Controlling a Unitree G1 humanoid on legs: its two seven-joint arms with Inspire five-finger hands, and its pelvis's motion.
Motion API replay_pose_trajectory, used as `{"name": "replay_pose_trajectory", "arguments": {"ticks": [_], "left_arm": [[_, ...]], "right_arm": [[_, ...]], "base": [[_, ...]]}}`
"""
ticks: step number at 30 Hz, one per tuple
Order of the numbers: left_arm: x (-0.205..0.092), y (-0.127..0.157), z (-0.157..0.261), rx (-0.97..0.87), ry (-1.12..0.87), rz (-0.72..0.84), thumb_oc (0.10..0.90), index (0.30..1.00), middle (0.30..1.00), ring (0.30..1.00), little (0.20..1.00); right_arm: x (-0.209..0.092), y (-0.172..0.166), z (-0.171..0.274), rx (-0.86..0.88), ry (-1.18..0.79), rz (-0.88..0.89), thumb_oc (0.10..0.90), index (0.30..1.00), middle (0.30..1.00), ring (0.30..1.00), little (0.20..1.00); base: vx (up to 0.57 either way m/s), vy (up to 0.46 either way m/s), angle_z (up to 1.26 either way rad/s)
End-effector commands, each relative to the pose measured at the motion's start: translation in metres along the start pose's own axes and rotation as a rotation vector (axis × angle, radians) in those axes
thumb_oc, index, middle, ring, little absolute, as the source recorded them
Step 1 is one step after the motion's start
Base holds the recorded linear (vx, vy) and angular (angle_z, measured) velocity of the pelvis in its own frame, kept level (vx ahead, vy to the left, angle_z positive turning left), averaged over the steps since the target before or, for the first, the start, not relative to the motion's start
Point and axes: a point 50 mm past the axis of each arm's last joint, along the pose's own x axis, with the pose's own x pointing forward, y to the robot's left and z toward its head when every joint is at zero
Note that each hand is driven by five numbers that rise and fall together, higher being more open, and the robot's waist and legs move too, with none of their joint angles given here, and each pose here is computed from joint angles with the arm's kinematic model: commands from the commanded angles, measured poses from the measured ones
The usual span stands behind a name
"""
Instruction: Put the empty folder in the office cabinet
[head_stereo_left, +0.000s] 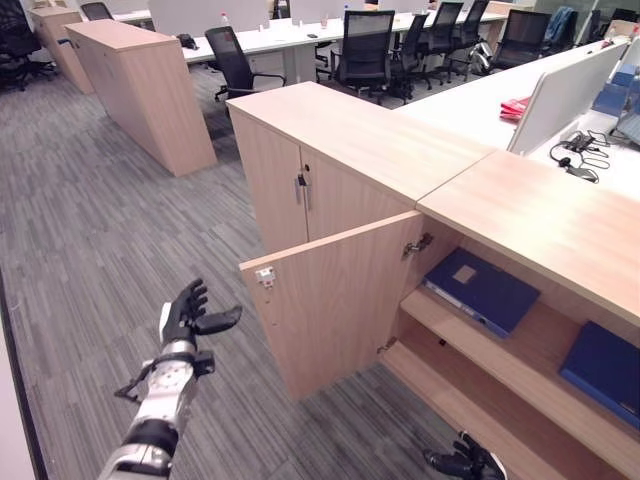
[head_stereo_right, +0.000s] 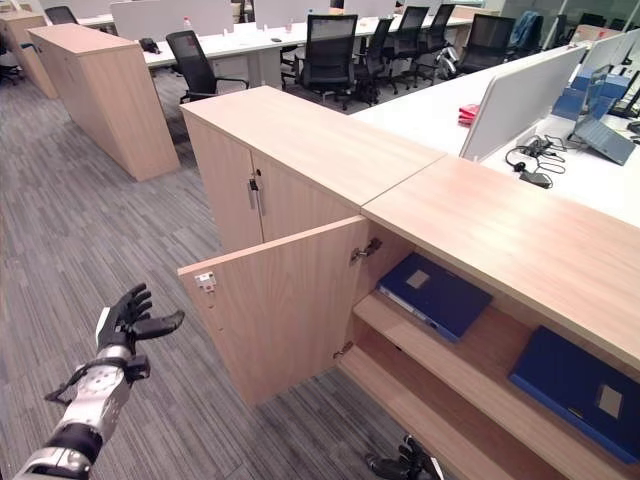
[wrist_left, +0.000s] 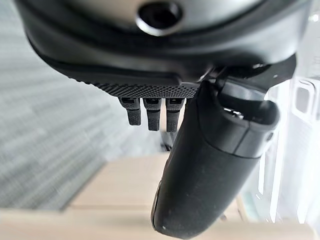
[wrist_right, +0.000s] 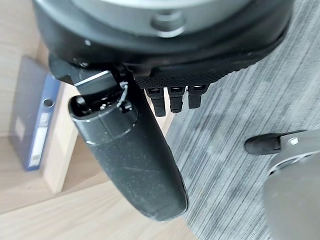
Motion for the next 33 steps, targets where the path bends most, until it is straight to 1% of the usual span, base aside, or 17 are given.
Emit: {"name": "replay_pose_trajectory", "arguments": {"ticks": [1,2,3,4,7,8,9,11,12,15,16,21,23,24,29,31,33], "left_arm": [[0.021,-0.030,0.074,-0.061,-0.285,-0.068,0.800,0.900,0.900,0.900,0.900],[0.021,-0.030,0.074,-0.061,-0.284,-0.068,0.800,0.900,0.900,0.900,0.900],[0.019,-0.039,0.075,-0.076,-0.293,-0.094,0.800,0.900,0.900,0.900,0.900],[0.014,-0.060,0.074,-0.121,-0.301,-0.156,0.800,0.900,0.900,0.900,0.900],[0.006,-0.086,0.069,-0.200,-0.287,-0.228,0.800,0.900,0.900,0.900,0.900],[-0.001,-0.106,0.069,-0.225,-0.286,-0.296,0.800,0.900,0.900,0.900,0.900],[-0.001,-0.106,0.069,-0.225,-0.286,-0.296,0.800,0.900,0.900,0.900,0.900],[-0.011,-0.123,0.068,-0.247,-0.288,-0.363,0.800,0.900,0.900,0.900,0.900],[-0.022,-0.139,0.063,-0.276,-0.274,-0.436,0.800,0.900,0.900,0.900,0.900],[-0.030,-0.148,0.061,-0.283,-0.265,-0.495,0.800,0.900,0.900,0.900,0.900],[-0.039,-0.157,0.059,-0.290,-0.264,-0.553,0.800,0.900,0.900,0.900,0.900],[-0.049,-0.154,0.054,-0.283,-0.260,-0.615,0.800,0.900,0.900,0.900,0.900],[-0.050,-0.148,0.053,-0.274,-0.264,-0.618,0.800,0.900,0.900,0.900,0.900],[-0.053,-0.137,0.050,-0.264,-0.267,-0.619,0.800,0.900,0.900,0.900,0.900],[-0.067,-0.115,0.026,-0.213,-0.219,-0.631,0.800,0.900,0.900,0.900,0.900],[-0.077,-0.107,0.016,-0.173,-0.200,-0.666,0.800,0.900,0.900,0.900,0.900],[-0.080,-0.104,0.009,-0.200,-0.169,-0.656,0.800,0.900,0.900,0.900,0.900]], "right_arm": [[0.011,-0.009,0.037,0.012,-0.115,-0.031,0.800,0.900,0.900,0.900,0.900],[0.011,-0.009,0.037,0.012,-0.115,-0.031,0.800,0.900,0.900,0.900,0.900],[0.012,-0.009,0.036,0.017,-0.112,-0.035,0.800,0.900,0.900,0.900,0.900],[0.012,-0.008,0.036,0.026,-0.104,-0.041,0.800,0.900,0.900,0.900,0.900],[0.013,-0.006,0.038,0.047,-0.108,-0.052,0.800,0.900,0.900,0.900,0.900],[0.014,-0.006,0.038,0.056,-0.100,-0.061,0.800,0.900,0.900,0.900,0.900],[0.014,-0.006,0.038,0.056,-0.100,-0.062,0.800,0.900,0.900,0.900,0.900],[0.015,-0.005,0.038,0.070,-0.095,-0.071,0.800,0.900,0.900,0.900,0.900],[0.016,-0.003,0.041,0.094,-0.100,-0.074,0.800,0.900,0.900,0.900,0.900],[0.017,-0.002,0.043,0.103,-0.100,-0.079,0.800,0.900,0.900,0.900,0.900],[0.019,-0.001,0.048,0.111,-0.105,-0.083,0.800,0.900,0.900,0.900,0.900],[0.024,0.013,0.072,0.185,-0.167,-0.066,0.800,0.900,0.900,0.900,0.900],[0.024,0.015,0.077,0.207,-0.180,-0.060,0.800,0.900,0.900,0.900,0.900],[0.024,0.019,0.080,0.222,-0.188,-0.050,0.800,0.900,0.900,0.900,0.900],[0.024,0.021,0.067,0.194,-0.142,-0.038,0.800,0.900,0.900,0.900,0.900],[0.023,0.012,0.059,0.197,-0.119,-0.058,0.800,0.900,0.900,0.900,0.900],[0.023,0.006,0.059,0.197,-0.116,-0.072,0.800,0.900,0.900,0.900,0.900]], "base": [[0.00,0.002,-0.08],[0.00,0.000,0.00],[0.00,0.000,0.00],[0.00,0.000,0.00],[0.00,0.000,0.00],[0.00,0.000,0.00],[0.00,0.000,0.00],[0.00,0.004,0.02],[0.00,0.000,0.00],[-0.02,0.002,0.02],[-0.09,-0.004,-0.03],[-0.13,-0.044,-0.43],[-0.05,-0.065,-0.94],[-0.07,-0.091,-0.89],[-0.08,-0.135,-0.85],[-0.02,-0.250,-0.67],[-0.01,-0.205,-0.95]]}}
